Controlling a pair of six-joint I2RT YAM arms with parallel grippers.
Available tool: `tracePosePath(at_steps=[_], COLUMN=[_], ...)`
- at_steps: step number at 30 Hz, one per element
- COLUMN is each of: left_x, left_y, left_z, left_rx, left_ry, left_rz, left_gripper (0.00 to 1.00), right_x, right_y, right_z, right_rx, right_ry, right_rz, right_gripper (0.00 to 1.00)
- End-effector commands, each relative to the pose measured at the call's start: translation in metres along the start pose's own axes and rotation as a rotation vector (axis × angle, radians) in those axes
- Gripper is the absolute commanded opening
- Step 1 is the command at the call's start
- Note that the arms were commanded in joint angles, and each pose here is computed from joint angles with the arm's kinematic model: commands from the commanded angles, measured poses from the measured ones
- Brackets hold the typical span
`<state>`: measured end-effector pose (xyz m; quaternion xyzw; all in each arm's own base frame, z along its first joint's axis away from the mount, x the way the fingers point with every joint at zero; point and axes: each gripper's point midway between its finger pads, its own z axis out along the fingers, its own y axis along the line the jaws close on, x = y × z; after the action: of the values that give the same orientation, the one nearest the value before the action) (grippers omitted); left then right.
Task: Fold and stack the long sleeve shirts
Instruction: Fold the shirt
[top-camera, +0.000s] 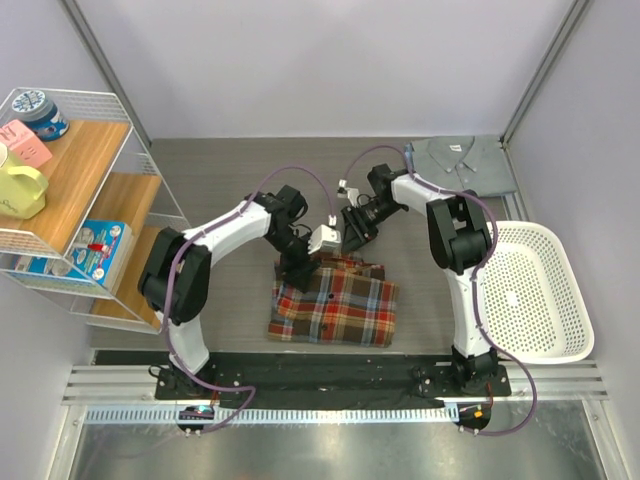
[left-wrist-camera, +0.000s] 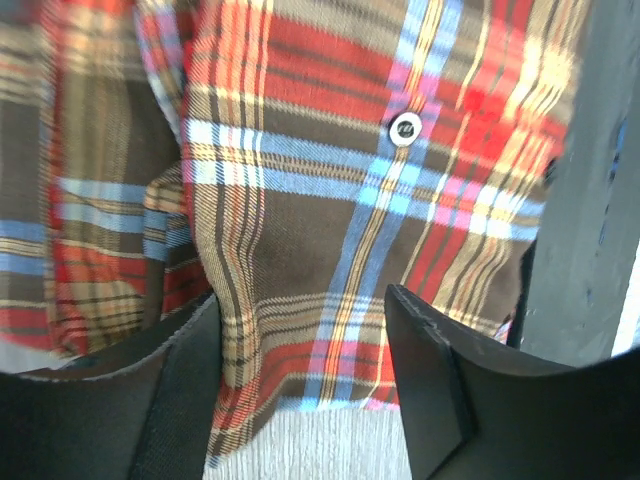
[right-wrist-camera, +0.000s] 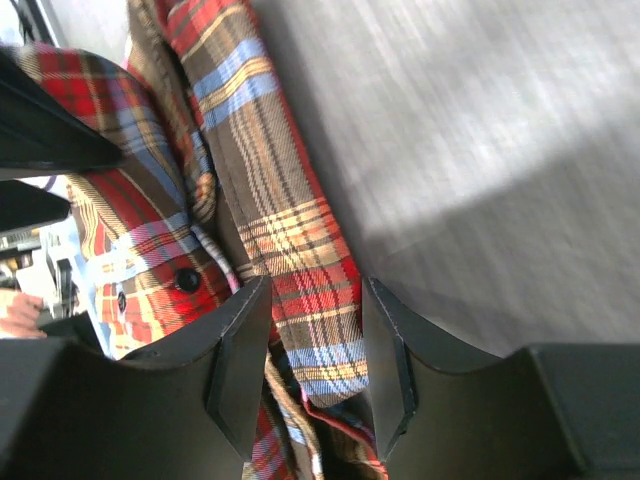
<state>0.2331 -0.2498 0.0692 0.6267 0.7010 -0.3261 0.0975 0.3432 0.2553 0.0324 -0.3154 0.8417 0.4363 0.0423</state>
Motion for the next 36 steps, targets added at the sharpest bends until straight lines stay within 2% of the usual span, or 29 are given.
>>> tracePosePath(at_steps=[1, 6, 11, 12, 14, 15, 17, 18, 22, 29, 36], left_x=[-0.024, -0.042, -0.037, -0.037, -0.038, -0.038, -0.035, -0.037, -0.036, -0.035, -0.035], left_y=[0.006, 0.028, 0.040, 0.039, 0.036, 0.034, 0.028, 0.025, 0.027, 0.030, 0.034], left_z=[-0.011, -0.002, 0.014, 0.014, 0.014, 0.012, 0.009, 0.005, -0.013, -0.033, -0.046], left_rx=[-0.070, -0.093, -0.084, -0.078, -0.059, -0.054, -0.037, -0.044, -0.084, -0.117, -0.148], left_ry=[-0.065, -0.088, -0.055, -0.052, -0.052, -0.052, -0.044, -0.050, -0.080, -0.077, -0.082], left_rz=[0.009, -0.005, 0.015, 0.026, 0.032, 0.048, 0.045, 0.046, -0.012, -0.020, -0.008], left_gripper=[0.66, 0.66, 0.64, 0.57, 0.51, 0.41, 0.31, 0.21, 0.04, 0.00, 0.00], right_x=[-0.007, -0.011, -0.006, -0.005, -0.002, 0.001, 0.005, 0.007, 0.011, 0.009, 0.005], right_y=[0.026, 0.024, 0.017, 0.018, 0.015, 0.014, 0.012, 0.012, 0.004, -0.001, -0.003], right_z=[-0.009, -0.005, -0.002, -0.003, -0.002, -0.002, -0.002, -0.001, -0.001, -0.003, -0.004], right_rx=[-0.050, -0.046, -0.039, -0.038, -0.033, -0.034, -0.031, -0.030, -0.004, 0.022, 0.038], right_ry=[-0.005, 0.000, 0.028, 0.034, 0.047, 0.056, 0.075, 0.083, 0.098, 0.103, 0.101], right_rz=[-0.074, -0.084, -0.091, -0.089, -0.101, -0.100, -0.115, -0.113, -0.120, -0.145, -0.162], right_gripper=[0.47, 0.45, 0.42, 0.40, 0.38, 0.36, 0.31, 0.29, 0.17, 0.04, 0.03])
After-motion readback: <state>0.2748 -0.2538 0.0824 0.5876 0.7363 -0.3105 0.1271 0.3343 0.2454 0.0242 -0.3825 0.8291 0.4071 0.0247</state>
